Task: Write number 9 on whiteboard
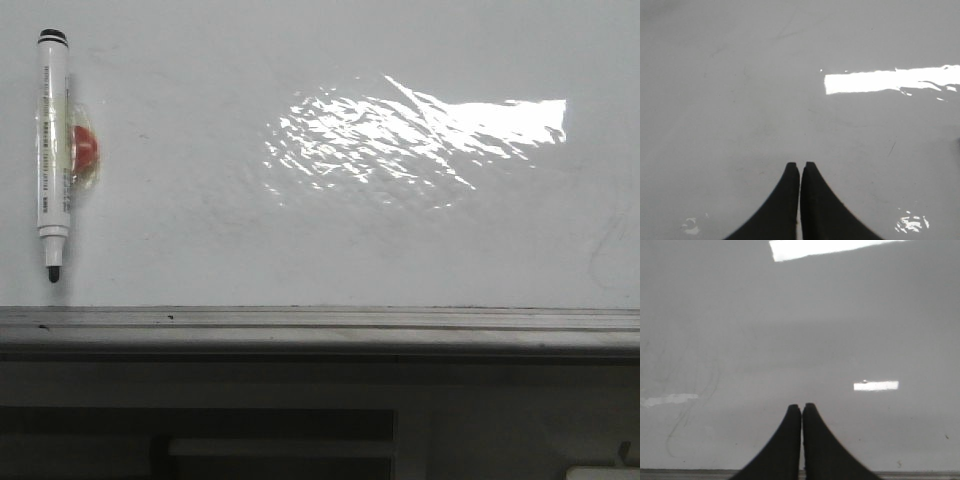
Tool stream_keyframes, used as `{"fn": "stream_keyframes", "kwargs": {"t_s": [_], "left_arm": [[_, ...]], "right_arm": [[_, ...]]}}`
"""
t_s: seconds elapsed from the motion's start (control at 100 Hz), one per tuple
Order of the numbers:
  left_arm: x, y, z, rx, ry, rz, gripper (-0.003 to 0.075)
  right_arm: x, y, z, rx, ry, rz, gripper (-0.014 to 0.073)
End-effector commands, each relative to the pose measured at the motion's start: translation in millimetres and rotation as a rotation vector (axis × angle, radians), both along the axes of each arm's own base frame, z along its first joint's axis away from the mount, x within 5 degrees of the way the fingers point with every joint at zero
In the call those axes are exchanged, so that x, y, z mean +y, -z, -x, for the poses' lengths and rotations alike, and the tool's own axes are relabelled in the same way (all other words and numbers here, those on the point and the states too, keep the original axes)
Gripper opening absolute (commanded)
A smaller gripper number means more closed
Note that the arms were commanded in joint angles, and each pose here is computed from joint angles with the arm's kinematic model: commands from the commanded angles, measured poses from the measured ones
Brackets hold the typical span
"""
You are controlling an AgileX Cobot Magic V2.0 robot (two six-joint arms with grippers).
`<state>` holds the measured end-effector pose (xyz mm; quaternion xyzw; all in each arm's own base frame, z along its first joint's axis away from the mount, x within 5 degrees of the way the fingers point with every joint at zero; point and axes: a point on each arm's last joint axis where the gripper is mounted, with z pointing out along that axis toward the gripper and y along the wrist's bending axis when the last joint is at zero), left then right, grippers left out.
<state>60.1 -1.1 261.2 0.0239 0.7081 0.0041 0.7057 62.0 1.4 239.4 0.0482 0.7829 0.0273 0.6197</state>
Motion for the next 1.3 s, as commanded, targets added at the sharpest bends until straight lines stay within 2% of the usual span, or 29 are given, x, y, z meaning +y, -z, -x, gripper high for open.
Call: {"fn": "stream_keyframes", "kwargs": {"t_s": [0.0, 0.08, 0.22, 0.25, 0.28, 0.35, 0.43, 0.5, 0.58, 0.75, 0.95, 1.03, 1.1, 1.29], "left_arm": [[-1.3, -19.2, -2.6, -0.100, 0.015, 0.011, -0.0020], [-1.7, -20.3, -4.9, -0.107, 0.017, 0.011, 0.0005], [-2.3, -23.6, -5.5, -0.155, 0.025, 0.012, 0.0169], [-2.4, -24.1, -5.5, -0.164, 0.028, 0.037, 0.0205], [-2.3, -24.8, -5.7, -0.175, 0.033, 0.107, 0.0225], [-2.0, -25.1, -6.0, -0.173, 0.037, 0.200, 0.0252], [-2.2, -23.5, -7.6, -0.155, 0.033, 0.154, 0.0291], [-2.5, -22.6, -9.1, -0.146, 0.030, 0.085, 0.0362], [-2.8, -22.7, -10.8, -0.146, 0.030, 0.055, 0.0421], [-5.4, -27.9, -9.7, -0.201, 0.071, 0.083, 0.0420], [-10.7, -29.5, -8.7, -0.190, 0.147, 0.090, 0.0421], [-15.2, -30.1, -8.8, -0.195, 0.203, 0.034, 0.0420], [-20.6, -27.5, -11.7, -0.169, 0.259, -0.022, 0.0420], [-43.4, -17.2, -23.6, -0.052, 0.461, -0.031, 0.0420]], "right_arm": [[-0.6, -16.2, -2.0, -0.075, 0.003, 0.004, -0.0041], [-0.7, -17.1, -2.1, -0.085, 0.003, 0.004, -0.0041], [-1.2, -19.2, -2.4, -0.107, 0.009, 0.006, -0.0041], [-1.3, -19.3, -2.4, -0.109, 0.009, 0.006, -0.0041], [-1.3, -19.3, -2.4, -0.109, 0.009, 0.006, -0.0041], [-1.3, -19.3, -2.4, -0.109, 0.009, 0.006, -0.0041], [-1.3, -19.3, -2.4, -0.109, 0.009, 0.006, -0.0041], [-1.3, -19.3, -2.4, -0.109, 0.009, 0.006, -0.0041], [-1.2, -19.2, -2.4, -0.108, 0.009, 0.006, -0.0041], [-1.2, -19.2, -2.4, -0.108, 0.009, 0.006, -0.0041], [-1.2, -19.2, -2.4, -0.108, 0.009, 0.006, -0.0041], [-1.2, -16.6, -3.4, -0.123, 0.004, 0.006, -0.0041], [-0.8, -14.5, -4.3, -0.138, -0.007, 0.005, -0.0041], [-0.4, -13.6, -4.5, -0.138, -0.013, 0.005, -0.0041]]}}
